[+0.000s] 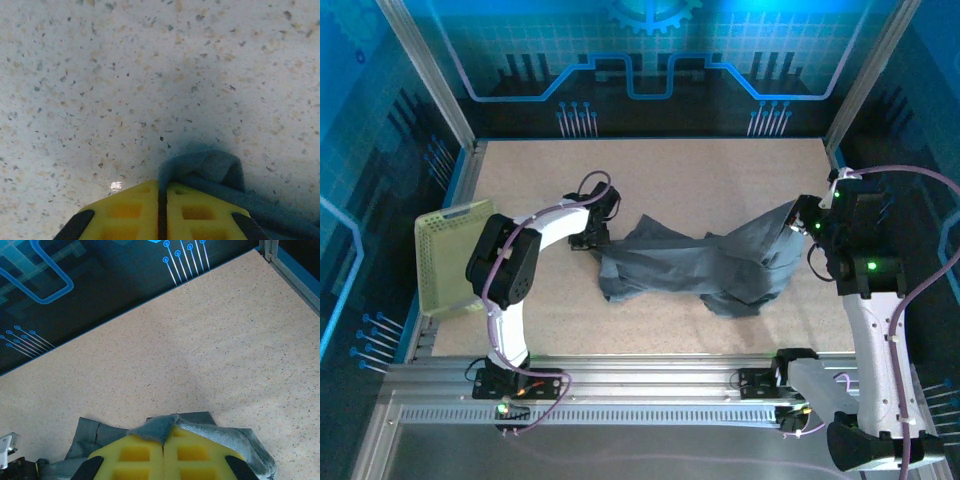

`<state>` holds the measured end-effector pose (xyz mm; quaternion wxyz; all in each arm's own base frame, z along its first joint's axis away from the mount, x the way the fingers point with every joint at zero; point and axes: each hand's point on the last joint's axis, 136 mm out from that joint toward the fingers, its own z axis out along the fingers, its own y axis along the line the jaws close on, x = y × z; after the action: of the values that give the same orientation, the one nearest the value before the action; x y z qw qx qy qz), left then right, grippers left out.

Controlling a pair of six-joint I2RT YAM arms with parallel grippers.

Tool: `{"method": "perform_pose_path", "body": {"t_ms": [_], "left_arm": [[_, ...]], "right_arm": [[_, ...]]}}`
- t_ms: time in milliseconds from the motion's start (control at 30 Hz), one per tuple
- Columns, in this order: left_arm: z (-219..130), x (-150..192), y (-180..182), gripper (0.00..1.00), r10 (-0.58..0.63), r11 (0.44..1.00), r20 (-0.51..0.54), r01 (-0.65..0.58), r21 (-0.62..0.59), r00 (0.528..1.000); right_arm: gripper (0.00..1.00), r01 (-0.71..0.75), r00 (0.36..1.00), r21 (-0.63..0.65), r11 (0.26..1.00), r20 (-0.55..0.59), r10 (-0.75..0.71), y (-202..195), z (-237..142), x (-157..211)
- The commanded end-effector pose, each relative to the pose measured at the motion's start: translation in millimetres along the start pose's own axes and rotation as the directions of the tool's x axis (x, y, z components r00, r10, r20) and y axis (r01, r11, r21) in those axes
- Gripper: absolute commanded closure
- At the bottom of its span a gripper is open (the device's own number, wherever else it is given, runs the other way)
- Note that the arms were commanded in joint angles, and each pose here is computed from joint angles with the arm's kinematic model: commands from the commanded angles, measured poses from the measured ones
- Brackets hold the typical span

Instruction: Fold the inside-out t-shirt

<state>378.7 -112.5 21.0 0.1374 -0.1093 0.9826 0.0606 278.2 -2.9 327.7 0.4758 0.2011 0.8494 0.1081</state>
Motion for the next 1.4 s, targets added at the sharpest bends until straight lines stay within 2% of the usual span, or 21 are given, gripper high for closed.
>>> {"method": "perform_pose_path", "body": {"t_ms": [0, 33, 100, 167, 233, 333, 367, 467, 567, 633, 667, 767, 800, 867, 900, 967, 1067, 1200, 1233, 1300, 1367], "left_arm": [[-14, -6, 0, 0.97, -0.074, 0.992, 0.025, 0.071, 0.107, 0.997], [-20, -10, 1, 1.00, -0.105, 0.983, 0.043, 0.097, 0.156, 0.994], [-39, -21, 4, 1.00, -0.190, 0.943, 0.088, 0.157, 0.293, 0.978], [-75, -40, 9, 1.00, -0.295, 0.848, 0.148, 0.188, 0.495, 0.944], [-118, -63, 25, 1.00, -0.409, 0.727, 0.205, 0.182, 0.662, 0.889], [-202, -93, 58, 1.00, -0.567, 0.535, 0.293, 0.074, 0.842, 0.770], [-232, -99, 68, 1.00, -0.602, 0.486, 0.322, 0.015, 0.874, 0.731], [-319, -102, 81, 1.00, -0.650, 0.358, 0.405, -0.212, 0.909, 0.643], [-377, -92, 81, 1.00, -0.669, 0.269, 0.455, -0.378, 0.886, 0.588], [-376, -92, 78, 1.00, -0.666, 0.247, 0.453, -0.398, 0.883, 0.593], [-364, -96, 77, 1.00, -0.662, 0.251, 0.438, -0.371, 0.894, 0.608], [-285, -112, 64, 1.00, -0.610, 0.293, 0.300, -0.144, 0.945, 0.733], [-270, -114, 60, 1.00, -0.594, 0.285, 0.256, -0.098, 0.953, 0.763], [-273, -117, 53, 1.00, -0.582, 0.217, 0.217, -0.107, 0.970, 0.784], [-285, -119, 53, 1.00, -0.591, 0.180, 0.212, -0.129, 0.975, 0.778], [-321, -121, 56, 1.00, -0.606, 0.143, 0.246, -0.201, 0.969, 0.756], [-388, -111, 67, 1.00, -0.631, 0.141, 0.351, -0.342, 0.929, 0.692], [-470, -79, 86, 1.00, -0.684, 0.154, 0.468, -0.516, 0.843, 0.560], [-485, -71, 91, 1.00, -0.700, 0.157, 0.479, -0.541, 0.826, 0.529], [-500, -60, 97, 1.00, -0.719, 0.160, 0.485, -0.561, 0.813, 0.498], [-491, -61, 97, 1.00, -0.710, 0.183, 0.474, -0.513, 0.838, 0.520]], "right_arm": [[1.00, 0.024, 0.999, 0.003, 1.000, 0.048, -0.024, 3, -12, -13], [1.00, 0.023, 0.998, 0.019, 1.000, 0.055, -0.024, 1, -13, -15], [1.00, 0.009, 0.997, 0.083, 0.997, 0.079, -0.015, -9, -19, -23], [1.00, -0.019, 0.992, 0.137, 0.990, 0.124, 0.002, -18, -30, -39], [1.00, -0.058, 0.984, 0.155, 0.986, 0.175, 0.031, -21, -44, -58], [1.00, -0.122, 0.961, 0.131, 0.984, 0.264, 0.084, -19, -68, -90], [1.00, -0.135, 0.948, 0.095, 0.986, 0.301, 0.101, -13, -80, -101], [1.00, -0.110, 0.903, -0.041, 0.993, 0.412, 0.117, 14, -118, -132], [1.00, -0.059, 0.861, -0.136, 0.989, 0.494, 0.119, 37, -158, -152], [1.00, -0.034, 0.844, -0.170, 0.985, 0.523, 0.119, 45, -171, -157], [1.00, -0.028, 0.842, -0.176, 0.984, 0.526, 0.118, 47, -171, -158], [1.00, -0.045, 0.874, -0.165, 0.985, 0.471, 0.119, 45, -148, -155], [1.00, -0.055, 0.883, -0.157, 0.986, 0.453, 0.122, 43, -142, -154], [1.00, -0.058, 0.888, -0.152, 0.987, 0.443, 0.120, 44, -139, -157], [1.00, -0.049, 0.881, -0.163, 0.985, 0.458, 0.119, 48, -145, -162], [1.00, -0.010, 0.857, -0.198, 0.980, 0.503, 0.110, 59, -166, -172], [1.00, 0.056, 0.804, -0.224, 0.973, 0.588, 0.089, 72, -209, -187], [1.00, 0.109, 0.724, -0.200, 0.974, 0.687, 0.061, 76, -258, -196], [1.00, 0.119, 0.707, -0.201, 0.972, 0.705, 0.059, 78, -268, -196], [1.00, 0.149, 0.676, -0.213, 0.966, 0.735, 0.058, 82, -284, -195], [1.00, 0.169, 0.665, -0.228, 0.959, 0.745, 0.060, 85, -291, -191]]}}
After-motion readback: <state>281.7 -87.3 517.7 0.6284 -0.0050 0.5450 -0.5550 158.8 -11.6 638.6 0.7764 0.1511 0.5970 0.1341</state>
